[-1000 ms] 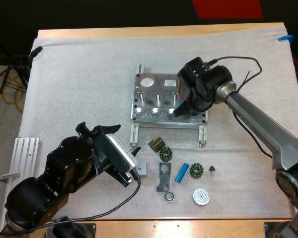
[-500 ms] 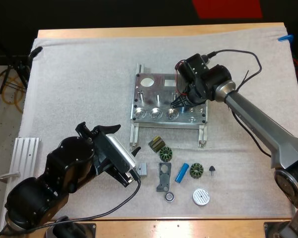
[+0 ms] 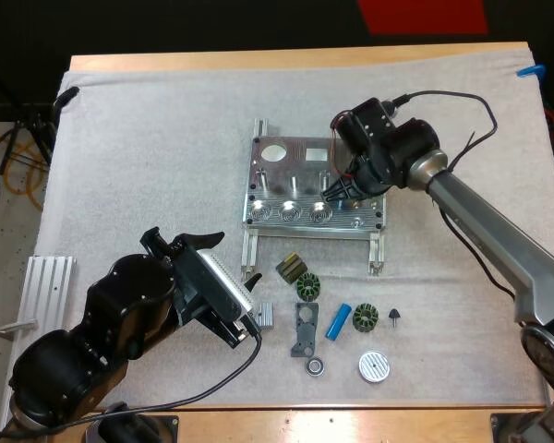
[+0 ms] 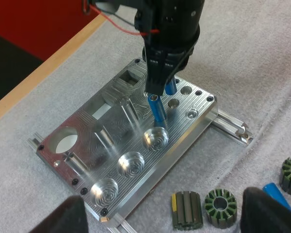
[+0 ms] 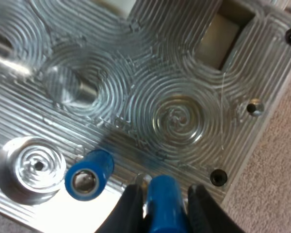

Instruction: Load cells from left to right

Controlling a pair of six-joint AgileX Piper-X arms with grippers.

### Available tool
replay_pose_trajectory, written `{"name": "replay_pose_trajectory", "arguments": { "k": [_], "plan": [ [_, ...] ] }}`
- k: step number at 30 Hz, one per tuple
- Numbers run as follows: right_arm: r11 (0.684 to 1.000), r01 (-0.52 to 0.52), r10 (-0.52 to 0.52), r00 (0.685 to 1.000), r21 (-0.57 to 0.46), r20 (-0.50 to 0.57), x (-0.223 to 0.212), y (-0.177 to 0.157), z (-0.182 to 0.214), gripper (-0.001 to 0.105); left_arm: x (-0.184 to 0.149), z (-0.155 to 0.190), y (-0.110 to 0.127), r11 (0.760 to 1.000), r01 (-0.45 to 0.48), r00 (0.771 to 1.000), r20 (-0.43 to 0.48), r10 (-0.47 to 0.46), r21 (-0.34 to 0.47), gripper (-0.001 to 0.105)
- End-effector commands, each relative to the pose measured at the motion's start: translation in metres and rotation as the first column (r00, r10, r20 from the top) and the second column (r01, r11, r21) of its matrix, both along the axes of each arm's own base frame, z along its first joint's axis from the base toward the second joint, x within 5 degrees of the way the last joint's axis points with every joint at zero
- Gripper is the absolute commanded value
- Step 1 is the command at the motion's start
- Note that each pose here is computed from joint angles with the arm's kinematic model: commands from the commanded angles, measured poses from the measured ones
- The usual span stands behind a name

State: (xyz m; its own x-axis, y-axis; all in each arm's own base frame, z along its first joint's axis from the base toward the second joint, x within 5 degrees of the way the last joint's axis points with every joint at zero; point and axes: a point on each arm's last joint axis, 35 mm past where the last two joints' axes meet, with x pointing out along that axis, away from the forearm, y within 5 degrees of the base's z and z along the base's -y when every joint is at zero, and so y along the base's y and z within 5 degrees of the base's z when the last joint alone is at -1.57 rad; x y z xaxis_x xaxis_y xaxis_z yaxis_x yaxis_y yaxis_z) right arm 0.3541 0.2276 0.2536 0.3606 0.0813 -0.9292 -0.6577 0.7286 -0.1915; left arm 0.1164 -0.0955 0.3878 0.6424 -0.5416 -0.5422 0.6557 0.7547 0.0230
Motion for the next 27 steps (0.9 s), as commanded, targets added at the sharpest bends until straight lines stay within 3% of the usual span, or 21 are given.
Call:
{"name": "replay_pose_trajectory", "arguments": {
  "k": [1,13,27],
  "plan": [
    [1.0,0.0,0.0,1.0,0.017,0.003,-0.002,-0.001,0.007,0.0,0.0,0.003,0.001,1.0,-0.02,1.0,0.004,0.02,-0.009,0.065],
    [0.999,0.019,-0.019,1.0,0.039,-0.009,-0.008,0.002,-0.016,0.0,0.0,0.003,0.001,1.0,-0.02,1.0,0.004,0.02,-0.009,0.065],
    [0.998,0.03,-0.03,1.0,0.052,0.002,-0.006,0.002,-0.016,0.0,0.0,0.003,0.001,1.0,-0.02,1.0,0.004,0.02,-0.009,0.065]
  ]
}}
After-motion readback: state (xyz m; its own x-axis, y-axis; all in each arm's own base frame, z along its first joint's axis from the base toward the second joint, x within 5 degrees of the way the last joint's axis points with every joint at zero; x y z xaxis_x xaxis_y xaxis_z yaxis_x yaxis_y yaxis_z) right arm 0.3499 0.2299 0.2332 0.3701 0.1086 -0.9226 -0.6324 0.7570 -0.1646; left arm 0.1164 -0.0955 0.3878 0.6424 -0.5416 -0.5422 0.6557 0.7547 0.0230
